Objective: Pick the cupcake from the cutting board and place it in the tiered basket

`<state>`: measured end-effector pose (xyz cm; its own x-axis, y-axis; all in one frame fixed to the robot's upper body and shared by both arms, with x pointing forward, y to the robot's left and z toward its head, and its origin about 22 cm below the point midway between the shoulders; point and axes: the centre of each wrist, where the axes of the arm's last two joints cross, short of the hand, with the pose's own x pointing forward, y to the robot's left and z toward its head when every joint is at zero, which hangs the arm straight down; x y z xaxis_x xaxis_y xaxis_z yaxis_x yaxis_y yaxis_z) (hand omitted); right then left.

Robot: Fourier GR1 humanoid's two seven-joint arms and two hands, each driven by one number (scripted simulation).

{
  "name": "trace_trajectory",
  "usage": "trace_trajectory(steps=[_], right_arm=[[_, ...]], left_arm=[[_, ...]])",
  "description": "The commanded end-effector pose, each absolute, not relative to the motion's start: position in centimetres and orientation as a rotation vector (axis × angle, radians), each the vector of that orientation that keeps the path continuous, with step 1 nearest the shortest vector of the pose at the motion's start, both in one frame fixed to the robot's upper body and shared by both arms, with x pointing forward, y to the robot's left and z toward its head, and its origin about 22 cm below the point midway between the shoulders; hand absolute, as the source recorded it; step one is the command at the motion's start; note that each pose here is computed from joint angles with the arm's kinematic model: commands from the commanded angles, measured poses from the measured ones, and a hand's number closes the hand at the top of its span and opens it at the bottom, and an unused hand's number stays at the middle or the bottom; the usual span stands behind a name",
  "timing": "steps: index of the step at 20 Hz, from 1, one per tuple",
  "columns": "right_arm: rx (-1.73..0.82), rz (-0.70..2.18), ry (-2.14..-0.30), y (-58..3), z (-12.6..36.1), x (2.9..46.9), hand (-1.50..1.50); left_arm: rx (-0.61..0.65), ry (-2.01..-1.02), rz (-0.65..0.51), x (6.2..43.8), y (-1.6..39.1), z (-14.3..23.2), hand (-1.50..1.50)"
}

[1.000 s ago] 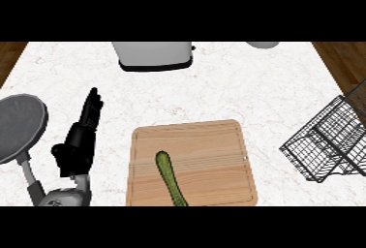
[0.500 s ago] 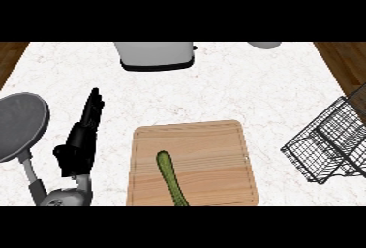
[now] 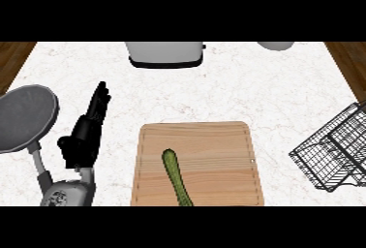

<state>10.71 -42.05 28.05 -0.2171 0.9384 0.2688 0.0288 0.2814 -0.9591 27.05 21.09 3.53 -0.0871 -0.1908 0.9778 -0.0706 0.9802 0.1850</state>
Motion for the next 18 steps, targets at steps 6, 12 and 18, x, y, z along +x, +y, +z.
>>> trace_trajectory(steps=[6, 12, 18], right_arm=[[-1.054, 1.054, -1.477, -42.8, 31.0, 15.4, 1.50], [-1.103, 1.117, -1.470, -41.6, 27.7, 17.6, 1.50], [-0.998, 0.956, -1.364, -45.2, 24.5, 21.1, 1.50]], left_arm=[[0.187, -1.667, -0.117, 27.0, 20.1, 3.7, 0.00], [0.192, -1.665, -0.118, 27.0, 21.4, 2.9, 0.00], [0.152, -1.672, -0.132, 27.7, 18.0, 3.4, 0.00]])
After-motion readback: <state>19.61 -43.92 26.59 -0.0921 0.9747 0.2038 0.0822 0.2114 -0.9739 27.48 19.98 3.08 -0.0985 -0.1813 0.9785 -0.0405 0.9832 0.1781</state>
